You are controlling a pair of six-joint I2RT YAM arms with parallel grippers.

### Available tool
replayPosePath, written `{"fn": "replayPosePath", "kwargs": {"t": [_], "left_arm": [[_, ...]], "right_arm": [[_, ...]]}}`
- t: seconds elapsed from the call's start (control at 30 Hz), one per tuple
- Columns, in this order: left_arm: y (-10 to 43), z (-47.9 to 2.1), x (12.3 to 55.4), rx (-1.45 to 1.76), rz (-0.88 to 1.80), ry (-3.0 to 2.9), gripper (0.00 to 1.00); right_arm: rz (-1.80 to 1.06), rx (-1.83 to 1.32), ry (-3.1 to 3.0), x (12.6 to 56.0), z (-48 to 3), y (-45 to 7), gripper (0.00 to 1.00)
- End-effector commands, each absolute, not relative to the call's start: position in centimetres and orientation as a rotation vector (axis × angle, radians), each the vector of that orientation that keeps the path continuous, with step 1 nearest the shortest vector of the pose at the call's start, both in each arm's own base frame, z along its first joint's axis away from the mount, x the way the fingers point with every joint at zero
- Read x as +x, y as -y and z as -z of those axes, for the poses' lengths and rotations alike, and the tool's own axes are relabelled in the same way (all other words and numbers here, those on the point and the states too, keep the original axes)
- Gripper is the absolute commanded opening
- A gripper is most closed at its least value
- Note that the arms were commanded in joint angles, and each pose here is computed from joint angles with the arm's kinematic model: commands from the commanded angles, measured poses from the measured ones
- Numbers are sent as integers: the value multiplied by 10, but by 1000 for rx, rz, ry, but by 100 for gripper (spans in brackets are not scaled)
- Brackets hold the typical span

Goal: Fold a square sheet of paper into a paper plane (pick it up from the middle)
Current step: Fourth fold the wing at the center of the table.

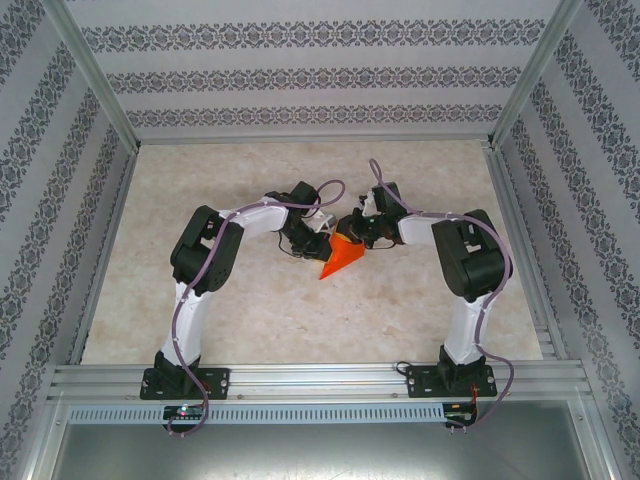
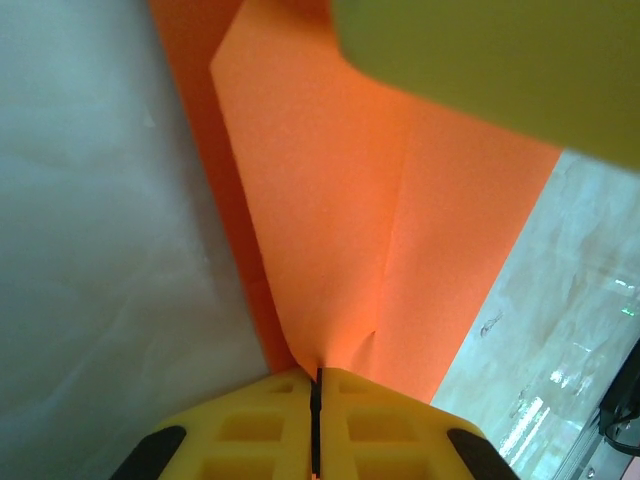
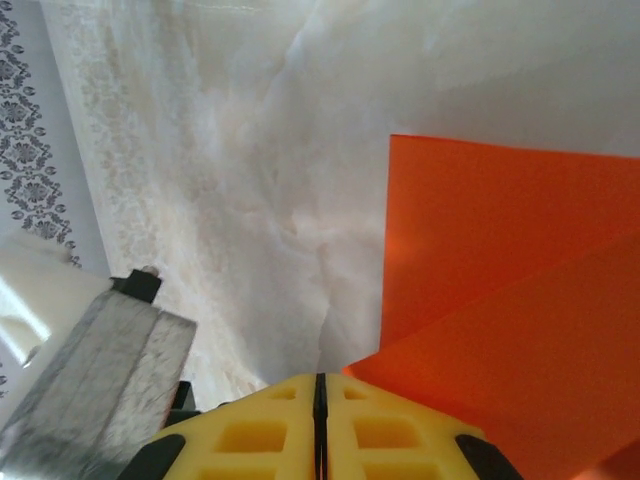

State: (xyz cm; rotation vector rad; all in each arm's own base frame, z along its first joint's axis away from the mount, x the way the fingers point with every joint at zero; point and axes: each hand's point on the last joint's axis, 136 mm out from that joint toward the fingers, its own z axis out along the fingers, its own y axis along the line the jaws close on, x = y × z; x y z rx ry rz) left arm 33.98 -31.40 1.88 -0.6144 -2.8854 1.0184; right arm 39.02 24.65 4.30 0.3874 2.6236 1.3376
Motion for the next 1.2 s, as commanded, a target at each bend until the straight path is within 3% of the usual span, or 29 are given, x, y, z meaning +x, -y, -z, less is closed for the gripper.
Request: {"fn": "replayPosePath", "kwargs": {"t": [0.0, 0.43, 0.67, 1.17], "left_arm": [[295, 30, 311, -604, -769, 2829, 11], [304, 16, 314, -615, -857, 2829, 13], [312, 1, 315, -614, -945, 2823, 20], [304, -51, 330, -624, -905, 2985, 32]], "right_arm": [[-1352, 386, -2644, 386, -32, -254, 10], [-1042, 383, -2807, 363, 4, -218, 8], [-906, 364, -2858, 352, 16, -202, 8], [-923, 341, -2853, 347, 23, -190, 7]]}}
